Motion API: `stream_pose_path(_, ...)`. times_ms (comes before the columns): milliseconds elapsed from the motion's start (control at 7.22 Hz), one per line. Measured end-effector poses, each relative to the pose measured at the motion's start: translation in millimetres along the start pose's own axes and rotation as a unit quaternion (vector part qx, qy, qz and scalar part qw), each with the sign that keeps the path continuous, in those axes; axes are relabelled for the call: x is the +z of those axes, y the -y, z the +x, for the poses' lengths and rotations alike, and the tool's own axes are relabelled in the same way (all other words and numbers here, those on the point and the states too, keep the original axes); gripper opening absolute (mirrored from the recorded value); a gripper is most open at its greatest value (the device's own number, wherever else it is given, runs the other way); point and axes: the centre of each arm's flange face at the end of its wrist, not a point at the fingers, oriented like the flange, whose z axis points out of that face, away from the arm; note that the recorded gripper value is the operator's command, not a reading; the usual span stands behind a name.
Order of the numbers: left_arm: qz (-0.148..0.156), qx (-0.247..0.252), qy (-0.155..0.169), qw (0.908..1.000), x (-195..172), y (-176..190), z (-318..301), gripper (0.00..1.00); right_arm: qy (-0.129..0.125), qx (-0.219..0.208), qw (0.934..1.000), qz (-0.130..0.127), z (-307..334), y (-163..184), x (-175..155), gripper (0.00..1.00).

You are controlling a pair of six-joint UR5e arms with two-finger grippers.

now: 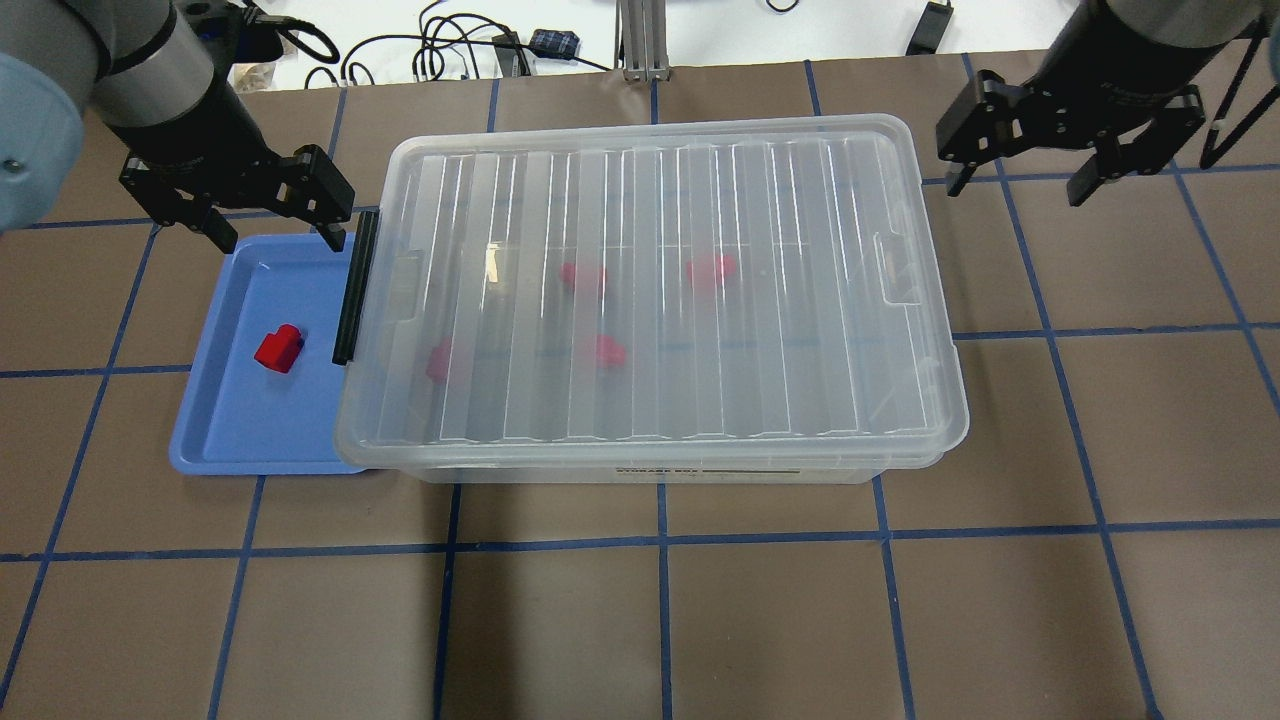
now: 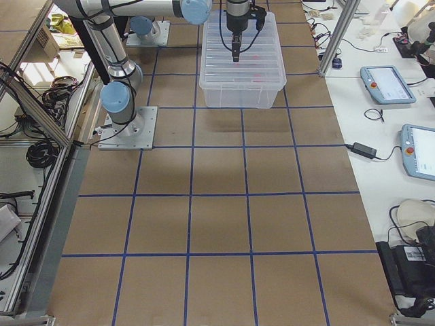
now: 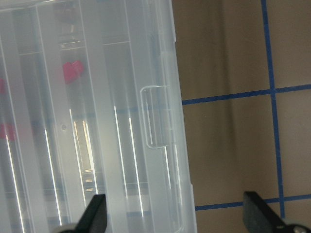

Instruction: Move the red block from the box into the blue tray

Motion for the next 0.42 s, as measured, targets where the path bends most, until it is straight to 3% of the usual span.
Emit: stream_pose_path(416,0.001,0.0,0.0,1.0,0,1,-1,1.0,-0.018,-0.006,0.9998,0.006,-26,1,10,1.0)
